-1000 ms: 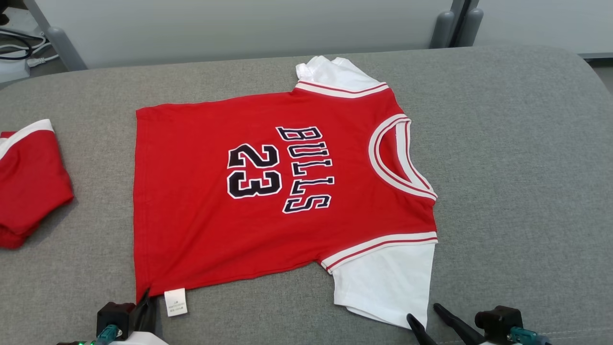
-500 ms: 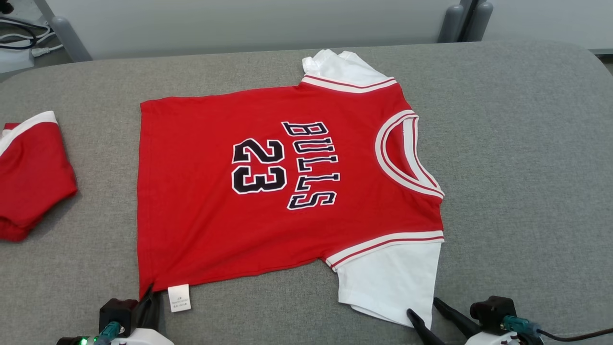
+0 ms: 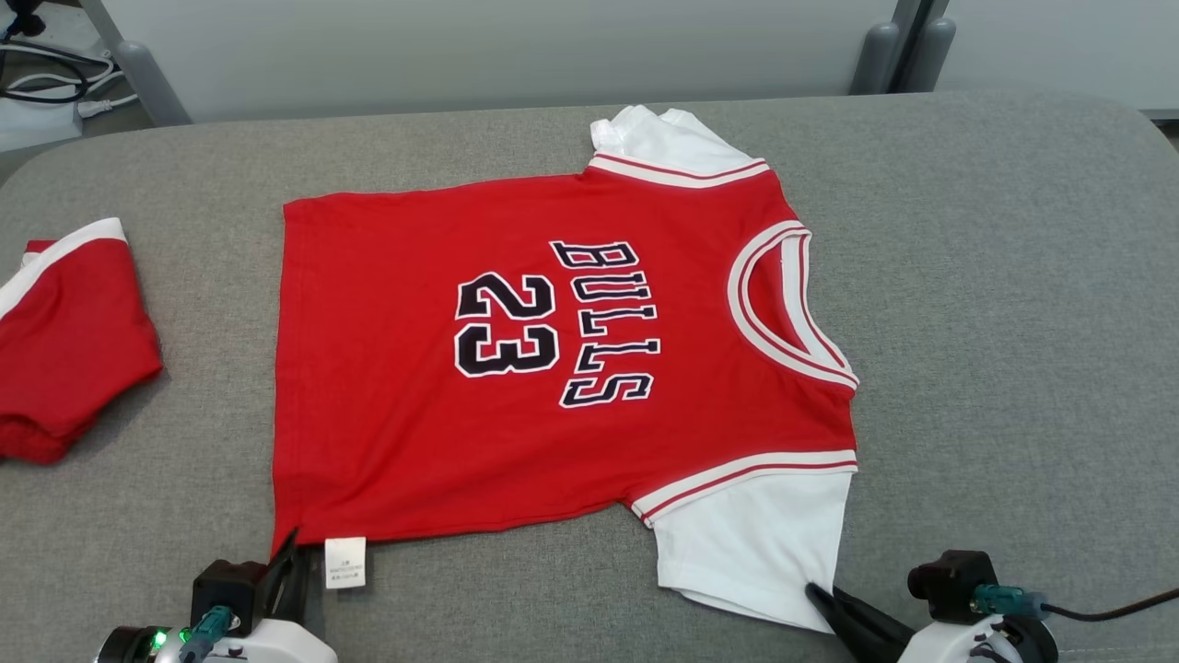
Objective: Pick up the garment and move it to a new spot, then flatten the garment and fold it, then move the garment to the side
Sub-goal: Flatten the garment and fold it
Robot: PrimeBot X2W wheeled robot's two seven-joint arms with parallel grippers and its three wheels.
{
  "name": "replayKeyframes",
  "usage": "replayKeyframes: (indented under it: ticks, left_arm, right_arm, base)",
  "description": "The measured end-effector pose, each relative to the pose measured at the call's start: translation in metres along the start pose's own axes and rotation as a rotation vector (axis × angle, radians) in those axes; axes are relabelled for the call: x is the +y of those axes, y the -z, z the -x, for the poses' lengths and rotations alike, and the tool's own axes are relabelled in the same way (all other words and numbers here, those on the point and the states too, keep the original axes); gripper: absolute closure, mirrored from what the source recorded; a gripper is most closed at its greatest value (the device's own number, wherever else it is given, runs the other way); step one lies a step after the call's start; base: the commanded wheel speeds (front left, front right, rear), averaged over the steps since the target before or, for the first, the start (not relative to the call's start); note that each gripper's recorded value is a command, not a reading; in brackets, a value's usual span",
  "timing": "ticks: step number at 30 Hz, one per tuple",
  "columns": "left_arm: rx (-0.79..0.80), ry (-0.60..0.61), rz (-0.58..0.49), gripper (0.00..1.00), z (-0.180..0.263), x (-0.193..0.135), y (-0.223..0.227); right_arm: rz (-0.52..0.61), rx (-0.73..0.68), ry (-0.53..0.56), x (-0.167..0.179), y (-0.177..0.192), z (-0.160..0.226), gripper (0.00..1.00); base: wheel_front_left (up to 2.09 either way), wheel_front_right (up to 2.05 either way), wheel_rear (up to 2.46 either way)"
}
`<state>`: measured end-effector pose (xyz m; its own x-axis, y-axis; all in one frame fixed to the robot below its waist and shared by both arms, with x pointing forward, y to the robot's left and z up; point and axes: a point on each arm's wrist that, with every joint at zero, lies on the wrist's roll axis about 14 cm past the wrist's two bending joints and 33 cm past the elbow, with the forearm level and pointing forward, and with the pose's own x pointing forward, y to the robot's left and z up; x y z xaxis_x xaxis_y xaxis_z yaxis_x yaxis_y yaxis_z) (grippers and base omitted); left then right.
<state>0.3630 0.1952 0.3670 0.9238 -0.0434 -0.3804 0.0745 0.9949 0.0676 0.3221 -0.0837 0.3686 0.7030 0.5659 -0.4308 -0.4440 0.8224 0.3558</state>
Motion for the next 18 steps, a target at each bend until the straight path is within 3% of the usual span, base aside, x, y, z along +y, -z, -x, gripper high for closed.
replayKeyframes:
  ticks: [18]
  left_arm:
    - [0.103,0.029,-0.061,1.00,0.014,0.008,0.030]
  right_arm:
    - [-0.033,0.229,-0.138,0.026,0.026,0.030,1.00]
  base:
    - [0.00,0.00,0.00]
